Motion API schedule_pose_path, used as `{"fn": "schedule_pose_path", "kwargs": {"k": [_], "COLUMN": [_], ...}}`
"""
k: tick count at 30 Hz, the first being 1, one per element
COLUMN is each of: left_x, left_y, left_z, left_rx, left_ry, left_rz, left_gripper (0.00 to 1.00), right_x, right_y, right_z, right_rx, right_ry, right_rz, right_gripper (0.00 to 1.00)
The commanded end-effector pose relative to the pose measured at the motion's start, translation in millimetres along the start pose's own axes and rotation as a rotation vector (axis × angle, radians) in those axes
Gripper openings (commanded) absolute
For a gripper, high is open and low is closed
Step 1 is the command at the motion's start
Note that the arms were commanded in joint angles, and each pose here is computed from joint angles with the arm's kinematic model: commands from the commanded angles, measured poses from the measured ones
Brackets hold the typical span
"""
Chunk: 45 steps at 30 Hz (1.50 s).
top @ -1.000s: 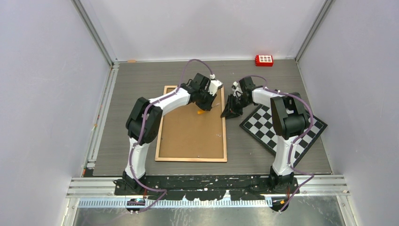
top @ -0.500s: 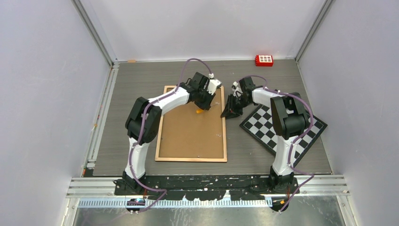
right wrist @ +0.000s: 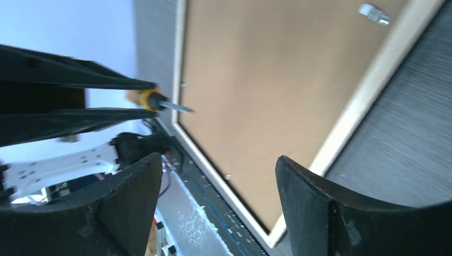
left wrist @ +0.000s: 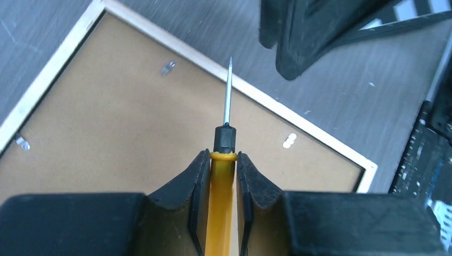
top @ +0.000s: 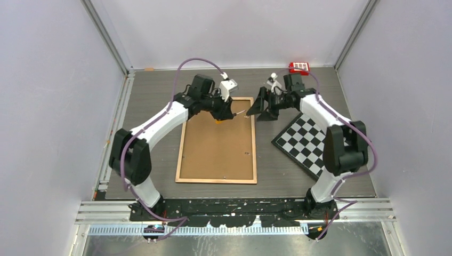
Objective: Take the photo out of the frame
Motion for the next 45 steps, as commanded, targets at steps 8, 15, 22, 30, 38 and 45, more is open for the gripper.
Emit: {"fn": "schedule_pose_path", "kwargs": {"k": [8, 15, 22, 30, 38, 45], "left_x": [49, 57, 59, 58, 61, 95], "left_y": [34, 35, 38, 37, 36, 41], "left_z": [-50, -65, -68, -70, -68, -64], "left_rx": [-0.298, -0.386, -0.397, -0.411, -0.373, 0.031], "left_ry": [-0.149, -0.162, -0.161, -0.176, -0.141, -0.164], "left_rz": [-0.214, -0.241, -0.26, -0.261, -0.237, -0.194], "left_gripper": [0.0, 0.0, 0.0, 0.0, 0.08, 0.71], "right_x": [43, 33, 27, 29, 35, 55], "right_y": [8, -7, -17, -17, -16, -3], "right_z": [100, 113, 116, 120, 127, 141], "right_rx": [0.067, 0.079, 0.079, 0.087, 0.11, 0.139], "right_ry": [0.328, 0.361, 0.372, 0.388, 0.401, 0.404], "right_rz": [-0.063, -0.001, 0.029, 0.028, 0.012, -0.075], "right_gripper": [0.75, 0.62, 0.47, 0.24, 0.01, 0.01]}}
Point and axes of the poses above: each gripper's point midway between its finger pads, its own x axis back along the fingers, its own z axis along the line the jaws close on, y = z × x, the point moved 6 cm from there along x, back along the fingers, and after that the axes turned 4 degrees about x, right-handed, at the moved point
